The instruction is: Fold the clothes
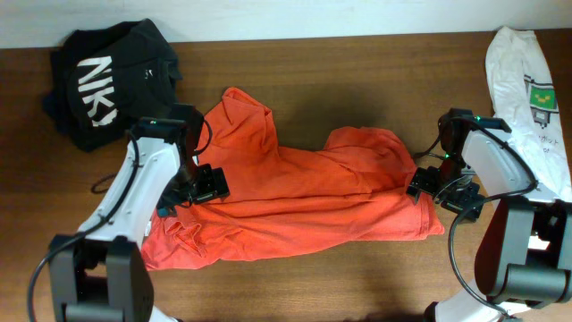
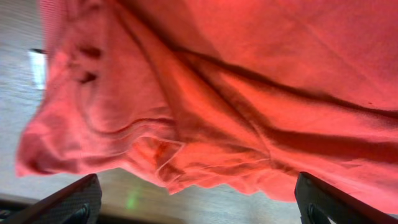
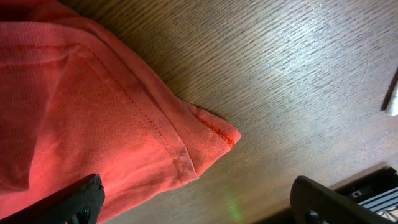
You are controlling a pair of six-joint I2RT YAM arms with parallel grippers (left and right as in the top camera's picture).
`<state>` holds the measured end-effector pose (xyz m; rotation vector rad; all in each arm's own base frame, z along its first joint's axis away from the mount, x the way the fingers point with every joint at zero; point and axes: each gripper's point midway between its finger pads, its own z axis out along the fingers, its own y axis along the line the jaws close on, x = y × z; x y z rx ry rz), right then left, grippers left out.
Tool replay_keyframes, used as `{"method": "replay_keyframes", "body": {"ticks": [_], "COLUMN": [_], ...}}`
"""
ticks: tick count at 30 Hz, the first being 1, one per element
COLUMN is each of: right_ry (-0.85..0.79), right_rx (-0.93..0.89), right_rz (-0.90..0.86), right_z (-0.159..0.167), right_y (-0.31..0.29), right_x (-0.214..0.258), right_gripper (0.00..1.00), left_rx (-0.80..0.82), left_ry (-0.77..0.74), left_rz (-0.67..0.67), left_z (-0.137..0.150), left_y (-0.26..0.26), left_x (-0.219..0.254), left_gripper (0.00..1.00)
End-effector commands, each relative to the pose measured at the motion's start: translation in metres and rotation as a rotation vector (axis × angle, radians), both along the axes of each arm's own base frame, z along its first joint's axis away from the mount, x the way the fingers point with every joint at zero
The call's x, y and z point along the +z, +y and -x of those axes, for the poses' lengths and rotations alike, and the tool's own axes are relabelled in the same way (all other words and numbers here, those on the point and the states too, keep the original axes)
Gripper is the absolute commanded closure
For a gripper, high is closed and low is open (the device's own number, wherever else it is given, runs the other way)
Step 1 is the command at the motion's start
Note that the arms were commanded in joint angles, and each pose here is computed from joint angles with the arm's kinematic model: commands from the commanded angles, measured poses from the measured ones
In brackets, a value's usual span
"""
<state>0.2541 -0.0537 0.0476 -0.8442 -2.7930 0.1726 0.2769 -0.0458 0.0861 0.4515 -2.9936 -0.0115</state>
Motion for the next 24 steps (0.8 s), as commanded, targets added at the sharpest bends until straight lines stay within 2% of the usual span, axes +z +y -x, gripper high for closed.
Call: {"method": "replay_keyframes", "body": {"ticks": [1, 3, 4, 5, 7, 9, 12, 15, 16, 17, 18, 19, 21, 24], "right_ry": [-0.026, -0.026, -0.029, -0.031, -0.034, -0.037, -0.036, -0.035, -0.034, -0.033, -0.033, -0.033, -0.032, -0.033], "right_rx": [0.004, 0.004, 0.004, 0.004, 0.004, 0.004, 0.004, 0.005, 0.004, 0.005, 0.004, 0.005, 0.004, 0.004], "right_rz": [-0.005, -0.004, -0.004, -0.004, -0.003, -0.003, -0.003, -0.003, -0.003, -0.003, -0.003, -0.003, -0.003, -0.003], "right_z": [-0.003, -0.003, -0.003, -0.004, -0.005, -0.005, -0.005, -0.005, -0.005, -0.004, -0.004, -0.004, -0.004, -0.004], "right_y": [-0.001, -0.001, -0.001, -0.001, -0.001, -0.001, -0.001, -0.001, -0.001, -0.001, -0.001, -0.001, -0.001, -0.001], "right_x": [0.005, 0.005, 0.005, 0.005, 0.005, 0.005, 0.005, 0.005, 0.005, 0.005, 0.005, 0.005, 0.005, 0.005], "right_gripper": [0.01, 0.01, 0.01, 0.01, 0.01, 0.01, 0.01, 0.01, 0.01, 0.01, 0.01, 0.01, 0.01, 0.01], "left_rx": [0.075, 0.132, 0.144, 0.123, 0.117, 0.107, 0.106, 0.107, 0.104, 0.097, 0.083, 0.089, 0.118, 0.08], "left_ry": [0.078, 0.11, 0.116, 0.126, 0.133, 0.13, 0.133, 0.139, 0.138, 0.135, 0.13, 0.13, 0.132, 0.139], "left_rz": [-0.038, -0.038, -0.027, -0.001, 0.001, 0.001, 0.001, -0.001, -0.018, -0.057, -0.147, -0.158, -0.149, -0.061], "left_z": [0.0, 0.002, 0.002, 0.004, 0.005, 0.005, 0.005, 0.007, 0.007, 0.007, 0.007, 0.007, 0.008, 0.011], "left_y": [0.021, 0.037, 0.041, 0.043, 0.042, 0.039, 0.039, 0.039, 0.042, 0.049, 0.065, 0.07, 0.077, 0.065], "left_x": [-0.02, -0.025, -0.027, -0.028, -0.027, -0.027, -0.028, -0.029, -0.03, -0.03, -0.029, -0.029, -0.029, -0.039], "left_gripper": [0.05, 0.08, 0.19, 0.44, 0.55, 0.61, 0.9, 0.98, 0.91, 0.69, 0.41, 0.37, 0.37, 0.37]}}
